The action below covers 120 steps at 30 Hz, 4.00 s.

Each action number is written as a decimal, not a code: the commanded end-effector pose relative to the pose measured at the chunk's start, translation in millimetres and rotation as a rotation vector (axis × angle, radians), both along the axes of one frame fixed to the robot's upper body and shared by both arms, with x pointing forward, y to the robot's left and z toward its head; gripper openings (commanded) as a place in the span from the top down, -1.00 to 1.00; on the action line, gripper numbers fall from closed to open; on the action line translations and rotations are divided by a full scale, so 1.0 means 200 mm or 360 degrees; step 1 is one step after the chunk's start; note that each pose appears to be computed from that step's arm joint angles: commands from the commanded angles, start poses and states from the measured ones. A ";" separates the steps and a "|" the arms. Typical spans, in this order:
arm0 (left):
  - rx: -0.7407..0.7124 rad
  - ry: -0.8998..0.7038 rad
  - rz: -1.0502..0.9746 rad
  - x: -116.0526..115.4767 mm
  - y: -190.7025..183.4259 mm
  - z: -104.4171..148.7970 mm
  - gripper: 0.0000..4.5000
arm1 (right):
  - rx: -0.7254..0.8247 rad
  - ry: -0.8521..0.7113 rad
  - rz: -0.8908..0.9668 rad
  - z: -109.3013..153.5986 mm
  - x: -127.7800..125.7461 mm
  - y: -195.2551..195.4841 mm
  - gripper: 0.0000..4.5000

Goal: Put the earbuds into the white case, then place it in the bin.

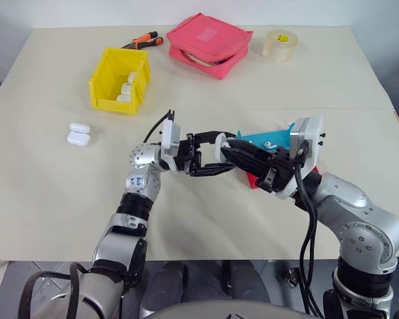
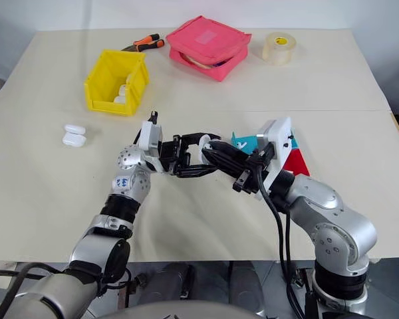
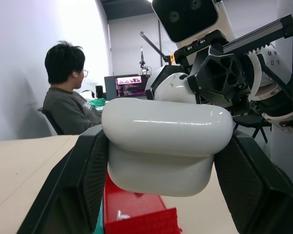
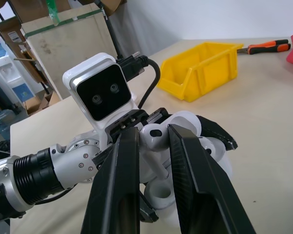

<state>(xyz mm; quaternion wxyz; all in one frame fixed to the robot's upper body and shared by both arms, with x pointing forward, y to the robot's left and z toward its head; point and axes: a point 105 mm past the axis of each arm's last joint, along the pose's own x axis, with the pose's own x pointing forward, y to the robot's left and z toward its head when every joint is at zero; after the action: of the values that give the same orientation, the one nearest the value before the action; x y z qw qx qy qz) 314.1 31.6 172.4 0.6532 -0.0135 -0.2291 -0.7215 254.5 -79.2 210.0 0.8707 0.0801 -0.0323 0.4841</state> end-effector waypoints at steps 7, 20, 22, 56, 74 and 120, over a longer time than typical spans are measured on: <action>-0.0049 -0.0073 -0.0013 -0.04 0.01 0.06 -0.26 | -0.0029 -0.0043 -0.0009 -0.04 -0.03 0.00 0.79; -0.0065 -0.0053 0.0013 -0.04 0.02 0.07 -0.26 | -0.0088 -0.0013 -0.0081 -0.13 -0.05 -0.04 0.79; -0.0068 -0.0053 0.0012 -0.03 0.02 0.08 -0.26 | -0.0092 -0.0015 -0.0085 -0.13 -0.05 -0.04 0.79; -0.0051 -0.0078 0.0010 -0.04 0.02 0.07 -0.26 | -0.0381 0.0010 -0.0124 -0.22 0.03 -0.05 0.79; -0.0062 -0.0094 0.0021 -0.04 0.02 0.08 -0.26 | -0.0456 0.0056 -0.0117 -0.27 0.02 -0.06 0.46; 0.0672 -0.0229 0.0327 0.15 -0.10 0.05 -0.26 | -0.1100 -0.0211 0.0021 0.07 0.04 0.10 0.99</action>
<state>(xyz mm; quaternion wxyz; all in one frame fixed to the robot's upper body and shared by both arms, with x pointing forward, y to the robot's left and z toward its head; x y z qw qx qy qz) 346.5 18.1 167.5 0.7039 0.1858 -0.0922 -0.6793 260.5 -62.9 221.2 0.8410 -0.2353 0.0868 0.4795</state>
